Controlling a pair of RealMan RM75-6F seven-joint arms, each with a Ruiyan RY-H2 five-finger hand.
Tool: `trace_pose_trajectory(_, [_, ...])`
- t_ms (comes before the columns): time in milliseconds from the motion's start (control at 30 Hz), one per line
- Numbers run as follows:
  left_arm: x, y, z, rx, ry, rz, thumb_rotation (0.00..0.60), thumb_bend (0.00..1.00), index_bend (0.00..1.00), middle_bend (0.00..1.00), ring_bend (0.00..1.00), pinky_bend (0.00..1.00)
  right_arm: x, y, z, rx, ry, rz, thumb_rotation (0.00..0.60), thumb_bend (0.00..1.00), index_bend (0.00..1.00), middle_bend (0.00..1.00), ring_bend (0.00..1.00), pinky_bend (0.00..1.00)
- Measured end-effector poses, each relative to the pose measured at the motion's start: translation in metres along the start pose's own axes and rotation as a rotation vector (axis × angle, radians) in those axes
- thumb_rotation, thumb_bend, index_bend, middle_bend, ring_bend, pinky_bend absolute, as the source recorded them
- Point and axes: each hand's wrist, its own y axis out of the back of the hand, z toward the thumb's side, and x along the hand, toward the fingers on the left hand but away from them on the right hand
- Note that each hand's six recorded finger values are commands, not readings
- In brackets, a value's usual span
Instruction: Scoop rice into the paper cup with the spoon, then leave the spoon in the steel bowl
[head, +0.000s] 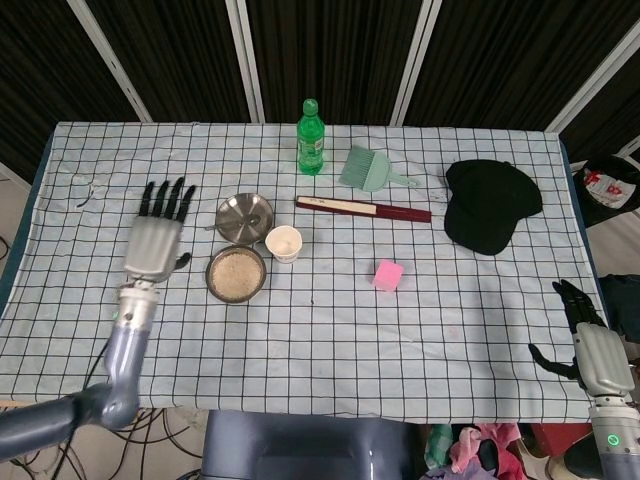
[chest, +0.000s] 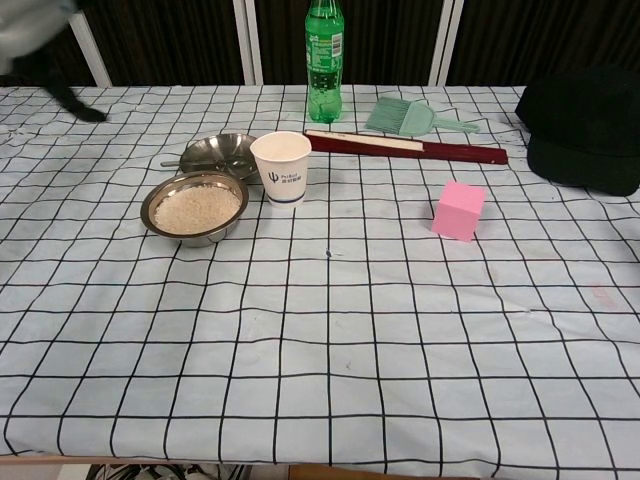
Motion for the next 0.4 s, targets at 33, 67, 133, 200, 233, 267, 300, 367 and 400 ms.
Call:
trace_pose_trajectory(33, [-0.012,0.002,-0.011,-0.001,0.009,0.005,0.600,0.05,0.00,0.00,0.00,0.00,0.000,0.000,0.000,0.002,0.001,-0.002,0.600,0.22,0.00,0.00,0.00,0.20])
trace_pose_trajectory(67, [-0.024,0.003,-0.020,-0.005,0.015,0.011,0.600,0.05,0.00,0.00,0.00,0.00,0.000,0.000,0.000,0.004,0.001,-0.004,0.600,0.22,0.00,0.00,0.00,0.20])
trace_pose_trajectory(133, [-0.048,0.005,-0.038,-0.012,0.022,0.021,0.600,0.05,0.00,0.00,0.00,0.00,0.000,0.001,0.000,0.007,0.002,-0.009,0.600,0.22,0.00,0.00,0.00,0.20])
trace_pose_trajectory(200, [-0.068,0.003,-0.051,-0.010,0.028,0.020,0.600,0.05,0.00,0.00,0.00,0.00,0.000,0.001,0.000,0.011,0.004,-0.015,0.600,0.22,0.00,0.00,0.00,0.20])
trace_pose_trajectory(233, [-0.076,0.001,-0.055,-0.010,0.033,0.016,0.600,0.05,0.00,0.00,0.00,0.00,0.000,0.002,0.000,0.012,0.004,-0.018,0.600,0.22,0.00,0.00,0.00,0.20])
trace_pose_trajectory(267, [-0.082,-0.001,-0.059,-0.010,0.039,0.009,0.600,0.05,0.00,0.00,0.00,0.00,0.000,0.002,0.000,0.014,0.004,-0.020,0.600,0.22,0.00,0.00,0.00,0.20])
trace_pose_trajectory(300, [-0.090,-0.004,-0.065,-0.011,0.048,0.001,0.600,0.05,0.00,0.00,0.00,0.00,0.000,0.002,0.000,0.016,0.004,-0.022,0.600,0.22,0.00,0.00,0.00,0.20])
trace_pose_trajectory(367, [-0.102,-0.008,-0.073,-0.015,0.065,-0.008,0.600,0.05,0.00,0.00,0.00,0.00,0.000,0.003,0.000,0.018,0.005,-0.027,0.600,0.22,0.00,0.00,0.00,0.20])
trace_pose_trajectory(400, [-0.109,-0.009,-0.078,-0.021,0.078,-0.009,0.600,0.05,0.00,0.00,0.00,0.00,0.000,0.003,0.000,0.020,0.007,-0.030,0.600,0.22,0.00,0.00,0.00,0.20])
